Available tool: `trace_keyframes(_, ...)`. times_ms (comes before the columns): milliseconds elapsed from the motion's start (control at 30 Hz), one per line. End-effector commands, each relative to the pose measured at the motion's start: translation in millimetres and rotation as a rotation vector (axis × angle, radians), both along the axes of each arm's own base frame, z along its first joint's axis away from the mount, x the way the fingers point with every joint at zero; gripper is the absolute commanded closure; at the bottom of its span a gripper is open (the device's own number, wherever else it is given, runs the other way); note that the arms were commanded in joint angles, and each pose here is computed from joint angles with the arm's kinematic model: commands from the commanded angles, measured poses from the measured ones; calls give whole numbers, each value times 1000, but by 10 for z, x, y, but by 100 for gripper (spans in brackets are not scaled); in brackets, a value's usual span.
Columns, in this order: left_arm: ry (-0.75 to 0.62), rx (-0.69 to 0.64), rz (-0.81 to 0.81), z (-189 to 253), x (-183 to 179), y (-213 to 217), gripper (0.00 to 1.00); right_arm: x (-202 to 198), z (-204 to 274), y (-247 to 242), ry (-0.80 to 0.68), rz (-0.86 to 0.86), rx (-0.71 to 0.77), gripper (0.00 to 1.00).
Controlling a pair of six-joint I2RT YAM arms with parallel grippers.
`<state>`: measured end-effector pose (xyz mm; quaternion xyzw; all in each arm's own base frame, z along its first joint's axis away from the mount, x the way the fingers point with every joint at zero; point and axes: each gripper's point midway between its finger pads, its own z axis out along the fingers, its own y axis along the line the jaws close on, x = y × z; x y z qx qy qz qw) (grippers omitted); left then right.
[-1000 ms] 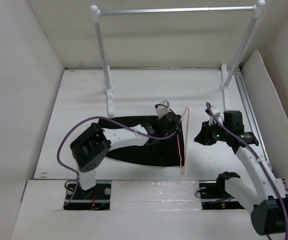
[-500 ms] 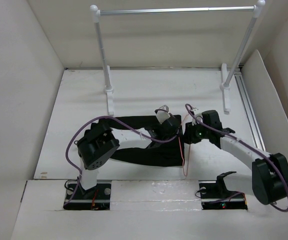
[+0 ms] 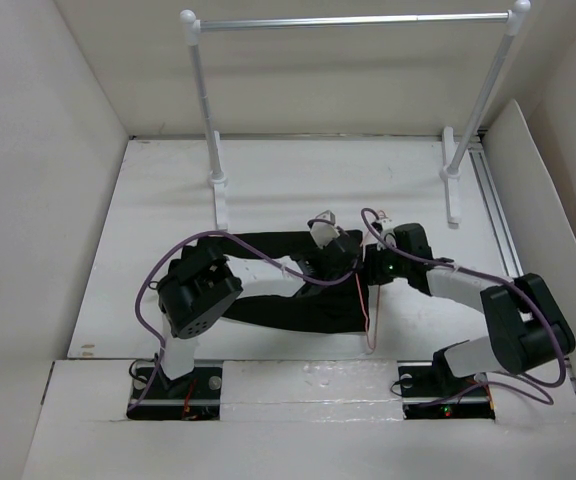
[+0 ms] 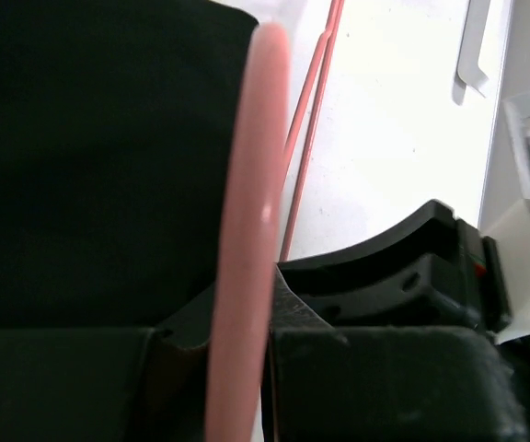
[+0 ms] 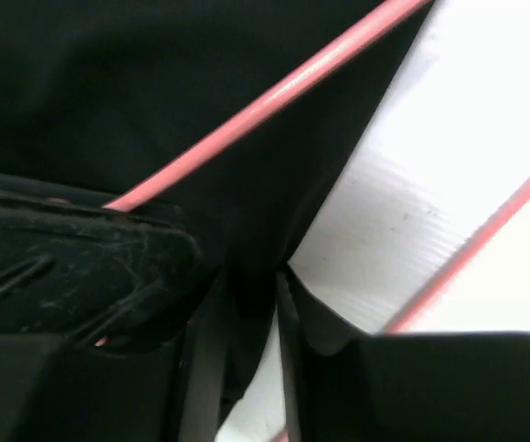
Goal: Place the trousers on the hanger
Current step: Place trousers on hanger
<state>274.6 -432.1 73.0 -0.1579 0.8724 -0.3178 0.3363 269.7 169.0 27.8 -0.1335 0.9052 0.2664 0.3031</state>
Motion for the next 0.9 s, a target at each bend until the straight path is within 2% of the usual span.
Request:
trace_keyframes(0, 63, 134, -11, -394, -160, 225, 100, -163, -220, 37, 55, -4, 22, 85)
trace_keyframes(33, 64, 136, -11, -399, -162, 230, 100, -190, -237, 38, 59, 0, 25, 86)
trace_keyframes(67, 60, 143, -3, -409, -155, 256, 100, -199, -197, 47, 47, 3, 36, 95)
trace_keyframes(133, 59, 159, 2, -428, -162, 305, 100, -184, -124, -31, 42, -25, 45, 100)
trace_keyframes(300, 32, 225, 23, -428, -108, 546, 100, -72, 371, -300, -80, -65, 38, 100)
trace_keyframes(433, 35, 259, 35, -494, -176, 807, 100, -52, 547, -568, -98, -92, 4, 100)
trace_keyframes(600, 29, 356, 59, -549, -266, 1221, 100, -5, 514, -966, -91, -149, -47, 100)
trace_keyframes(867, -35, 369, 127, -276, -264, 1574, 100, -15, 387, -1186, -59, -169, -67, 100)
